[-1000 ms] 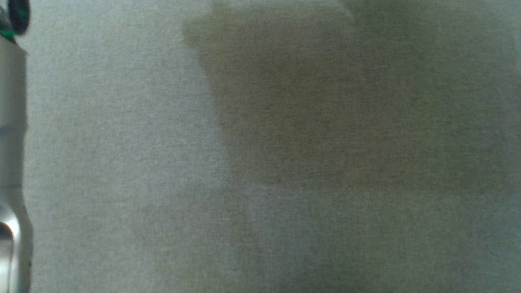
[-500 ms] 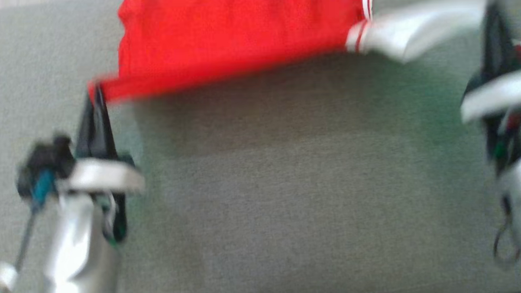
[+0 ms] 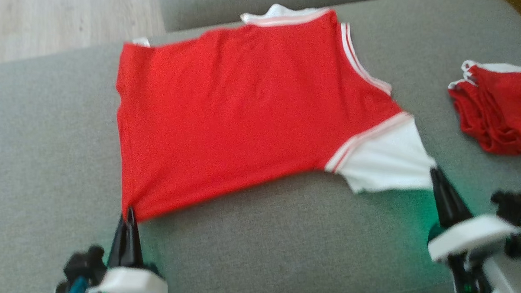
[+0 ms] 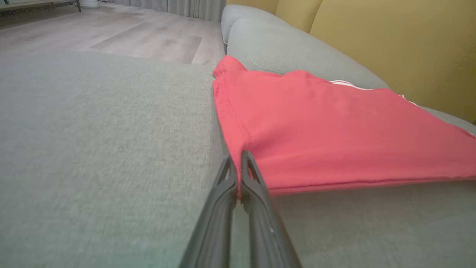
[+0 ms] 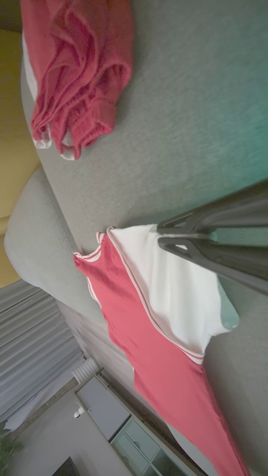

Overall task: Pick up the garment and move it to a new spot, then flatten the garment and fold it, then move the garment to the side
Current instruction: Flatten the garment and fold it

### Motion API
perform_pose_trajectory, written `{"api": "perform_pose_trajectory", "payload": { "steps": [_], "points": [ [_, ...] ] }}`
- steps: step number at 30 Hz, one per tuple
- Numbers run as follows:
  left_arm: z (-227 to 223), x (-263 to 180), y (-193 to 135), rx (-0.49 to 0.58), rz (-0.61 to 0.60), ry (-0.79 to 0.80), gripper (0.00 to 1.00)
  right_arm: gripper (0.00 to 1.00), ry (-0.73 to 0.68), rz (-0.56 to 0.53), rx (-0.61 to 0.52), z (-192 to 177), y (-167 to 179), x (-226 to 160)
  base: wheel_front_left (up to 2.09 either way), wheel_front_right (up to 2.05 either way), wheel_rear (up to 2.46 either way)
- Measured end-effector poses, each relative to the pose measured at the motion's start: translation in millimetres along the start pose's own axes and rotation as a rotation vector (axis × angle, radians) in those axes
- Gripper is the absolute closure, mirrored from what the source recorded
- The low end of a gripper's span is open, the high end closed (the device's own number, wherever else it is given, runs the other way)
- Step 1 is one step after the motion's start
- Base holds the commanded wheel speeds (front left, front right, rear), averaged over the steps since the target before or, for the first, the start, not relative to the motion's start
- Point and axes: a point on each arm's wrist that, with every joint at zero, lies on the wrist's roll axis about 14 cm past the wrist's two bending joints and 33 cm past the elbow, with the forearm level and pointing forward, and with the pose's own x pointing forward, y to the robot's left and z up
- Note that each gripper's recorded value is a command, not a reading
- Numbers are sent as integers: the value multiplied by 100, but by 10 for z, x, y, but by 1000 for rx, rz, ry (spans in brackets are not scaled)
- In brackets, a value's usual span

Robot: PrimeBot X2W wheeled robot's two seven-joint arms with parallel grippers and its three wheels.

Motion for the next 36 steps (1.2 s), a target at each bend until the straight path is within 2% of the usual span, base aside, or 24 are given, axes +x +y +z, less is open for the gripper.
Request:
{"api": "perform_pose_trajectory", "payload": {
  "steps": [12, 17, 22, 29, 36],
  "points": [
    [-263, -584, 120, -17, 30, 48, 100, 100, 47, -5, 53, -235, 30, -594, 0, 0, 0],
    [-309, -654, 77, -42, 20, 56, 100, 100, 9, -4, 61, -112, 32, -637, 0, 0, 0],
    [-205, -532, -31, -38, -16, 30, 100, 100, -18, 29, 69, 21, 171, -481, 0, 0, 0],
    [103, -120, -164, -55, -61, -37, 100, 100, -112, 105, 27, 520, 418, 100, 0, 0, 0],
    [52, 97, -50, -79, -20, -3, 100, 100, -76, 120, -20, 562, 497, 595, 0, 0, 0]
  ]
}}
